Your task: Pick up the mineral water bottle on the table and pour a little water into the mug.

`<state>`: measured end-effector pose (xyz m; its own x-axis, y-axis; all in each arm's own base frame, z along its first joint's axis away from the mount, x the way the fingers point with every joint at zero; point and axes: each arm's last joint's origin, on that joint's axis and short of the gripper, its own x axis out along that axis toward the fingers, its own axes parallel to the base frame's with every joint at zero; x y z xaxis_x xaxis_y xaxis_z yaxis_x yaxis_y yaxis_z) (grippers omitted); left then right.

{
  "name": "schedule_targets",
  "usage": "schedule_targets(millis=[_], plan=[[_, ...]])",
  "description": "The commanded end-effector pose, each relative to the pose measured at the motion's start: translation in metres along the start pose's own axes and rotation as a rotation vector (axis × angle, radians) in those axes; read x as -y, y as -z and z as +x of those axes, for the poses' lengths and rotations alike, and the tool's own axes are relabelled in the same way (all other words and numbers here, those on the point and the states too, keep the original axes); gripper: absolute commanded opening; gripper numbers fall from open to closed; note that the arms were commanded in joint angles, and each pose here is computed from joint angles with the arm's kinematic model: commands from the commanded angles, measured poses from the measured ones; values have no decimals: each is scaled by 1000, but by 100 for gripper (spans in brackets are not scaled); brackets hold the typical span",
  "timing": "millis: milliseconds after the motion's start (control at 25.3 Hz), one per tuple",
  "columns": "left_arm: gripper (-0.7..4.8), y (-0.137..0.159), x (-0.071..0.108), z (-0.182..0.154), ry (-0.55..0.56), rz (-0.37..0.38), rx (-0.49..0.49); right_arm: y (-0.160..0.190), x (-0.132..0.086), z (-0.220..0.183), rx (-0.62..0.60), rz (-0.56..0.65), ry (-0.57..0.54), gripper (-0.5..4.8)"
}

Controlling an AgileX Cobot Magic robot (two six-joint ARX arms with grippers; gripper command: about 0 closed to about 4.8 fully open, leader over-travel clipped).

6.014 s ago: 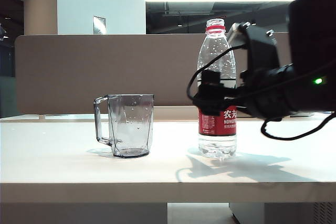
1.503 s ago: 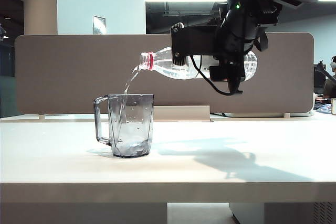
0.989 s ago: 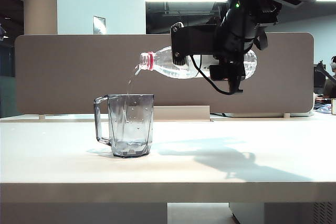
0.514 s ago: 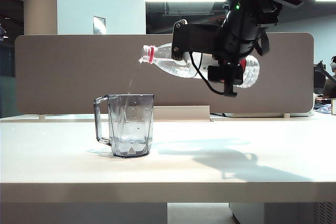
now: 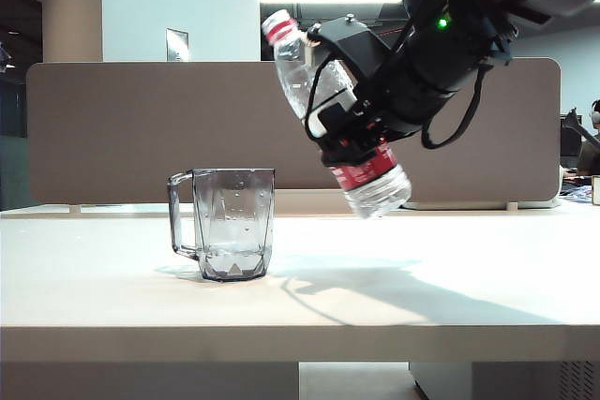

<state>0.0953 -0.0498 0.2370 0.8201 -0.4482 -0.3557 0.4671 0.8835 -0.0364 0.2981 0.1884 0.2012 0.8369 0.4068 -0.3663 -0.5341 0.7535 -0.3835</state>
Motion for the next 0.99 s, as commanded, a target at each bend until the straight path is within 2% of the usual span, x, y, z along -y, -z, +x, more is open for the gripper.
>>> schedule_targets(millis=[40,237,396,989], plan=[[-5,-2,0,0,-1,4,12,-1,1,-7,184,273,41,228],[-5,-2,0,0,-1,4,12,13,-5,-8,240,381,31,228],[-5,-2,0,0,-1,4,13,29,-13,2,236,432,-4,228],[-5,-2,0,0,-1,4,13,55,-31,21,228,456,-21,228]])
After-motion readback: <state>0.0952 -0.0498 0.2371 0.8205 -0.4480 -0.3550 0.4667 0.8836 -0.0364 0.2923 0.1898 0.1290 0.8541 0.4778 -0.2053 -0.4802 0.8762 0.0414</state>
